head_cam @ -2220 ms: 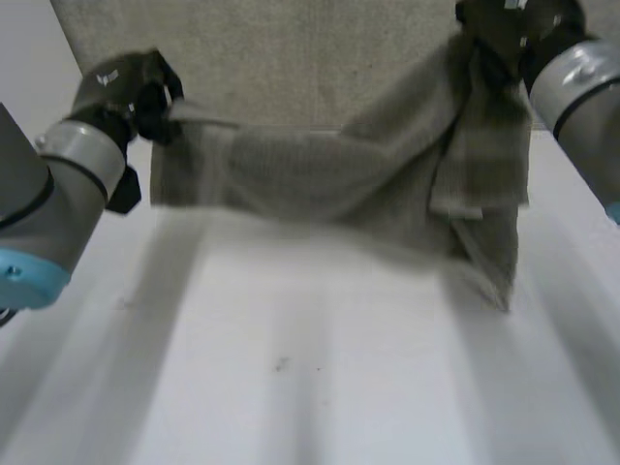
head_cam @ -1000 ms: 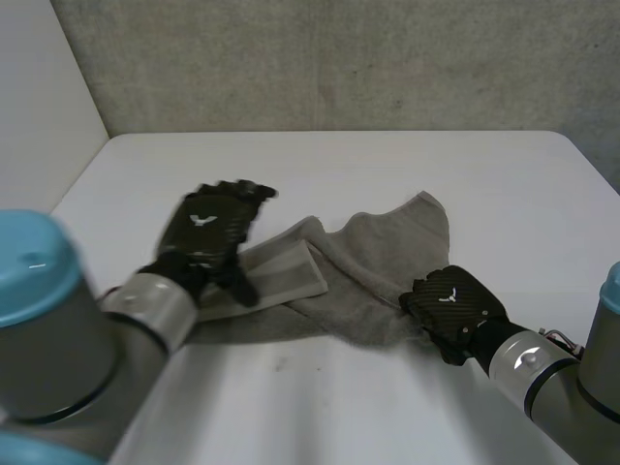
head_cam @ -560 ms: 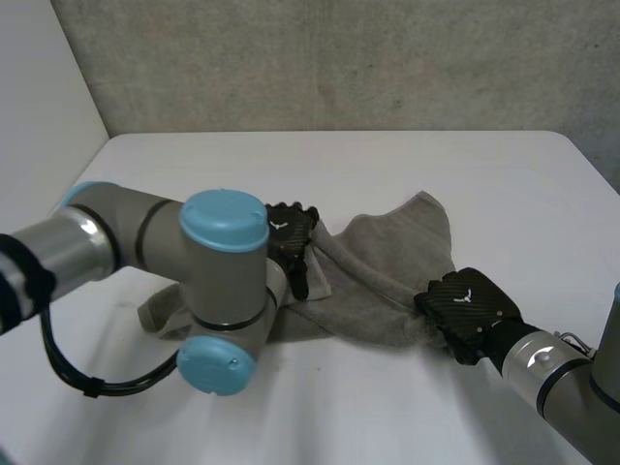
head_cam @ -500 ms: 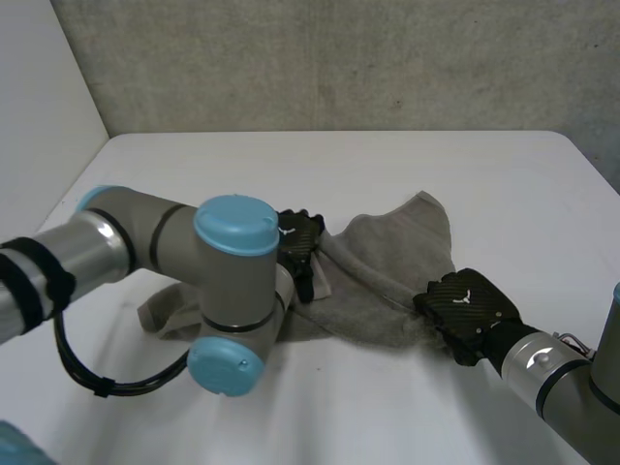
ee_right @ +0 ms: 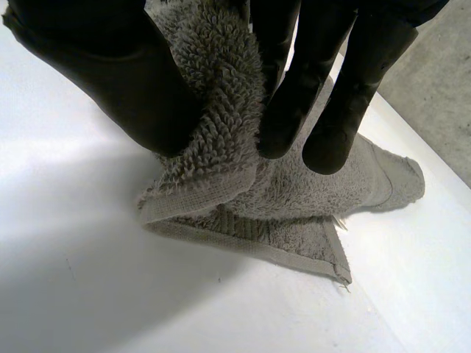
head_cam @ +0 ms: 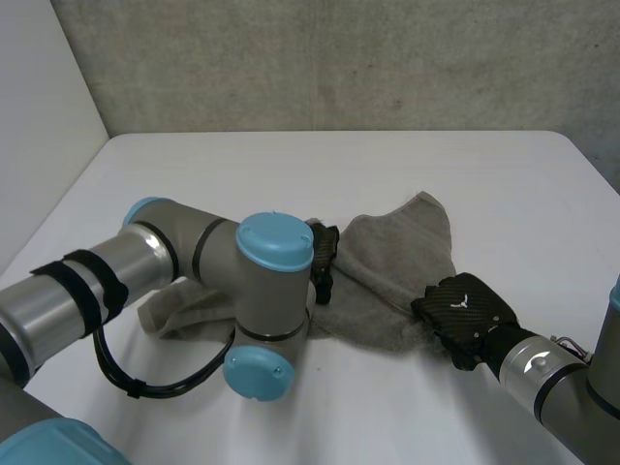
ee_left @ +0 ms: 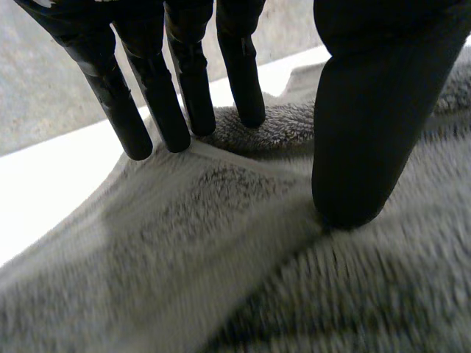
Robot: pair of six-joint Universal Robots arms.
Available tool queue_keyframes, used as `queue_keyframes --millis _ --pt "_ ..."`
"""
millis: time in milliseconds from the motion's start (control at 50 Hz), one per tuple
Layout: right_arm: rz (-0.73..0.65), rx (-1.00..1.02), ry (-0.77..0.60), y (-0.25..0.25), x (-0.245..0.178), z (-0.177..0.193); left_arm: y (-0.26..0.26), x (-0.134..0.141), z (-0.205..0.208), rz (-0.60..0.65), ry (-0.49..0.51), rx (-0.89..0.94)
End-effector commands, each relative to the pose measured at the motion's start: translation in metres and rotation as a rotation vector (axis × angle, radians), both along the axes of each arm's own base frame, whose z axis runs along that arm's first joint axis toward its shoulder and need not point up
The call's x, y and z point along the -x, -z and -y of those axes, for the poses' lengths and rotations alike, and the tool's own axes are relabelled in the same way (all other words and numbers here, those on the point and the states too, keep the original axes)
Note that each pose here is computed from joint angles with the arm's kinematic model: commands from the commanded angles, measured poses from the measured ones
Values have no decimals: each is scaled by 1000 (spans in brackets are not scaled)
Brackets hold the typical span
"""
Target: Fold the towel.
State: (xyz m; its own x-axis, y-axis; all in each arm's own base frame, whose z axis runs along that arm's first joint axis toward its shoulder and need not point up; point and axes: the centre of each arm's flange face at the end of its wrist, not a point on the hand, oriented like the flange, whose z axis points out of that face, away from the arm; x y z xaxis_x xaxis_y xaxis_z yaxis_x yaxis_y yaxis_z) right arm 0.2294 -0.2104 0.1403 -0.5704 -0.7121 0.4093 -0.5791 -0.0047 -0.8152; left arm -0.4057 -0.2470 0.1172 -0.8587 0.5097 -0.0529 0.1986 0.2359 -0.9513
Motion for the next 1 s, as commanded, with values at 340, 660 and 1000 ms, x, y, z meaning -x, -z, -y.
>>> queue_keyframes --millis 340,660,1000 --pt "-1 2 2 0 0 1 -9 -21 1 77 -173 39" --pt "13 46 29 -14 3 11 -67 -52 -16 30 -174 141" --pt "64 217 125 -154 17 21 -203 -145 -28 -36 -202 379"
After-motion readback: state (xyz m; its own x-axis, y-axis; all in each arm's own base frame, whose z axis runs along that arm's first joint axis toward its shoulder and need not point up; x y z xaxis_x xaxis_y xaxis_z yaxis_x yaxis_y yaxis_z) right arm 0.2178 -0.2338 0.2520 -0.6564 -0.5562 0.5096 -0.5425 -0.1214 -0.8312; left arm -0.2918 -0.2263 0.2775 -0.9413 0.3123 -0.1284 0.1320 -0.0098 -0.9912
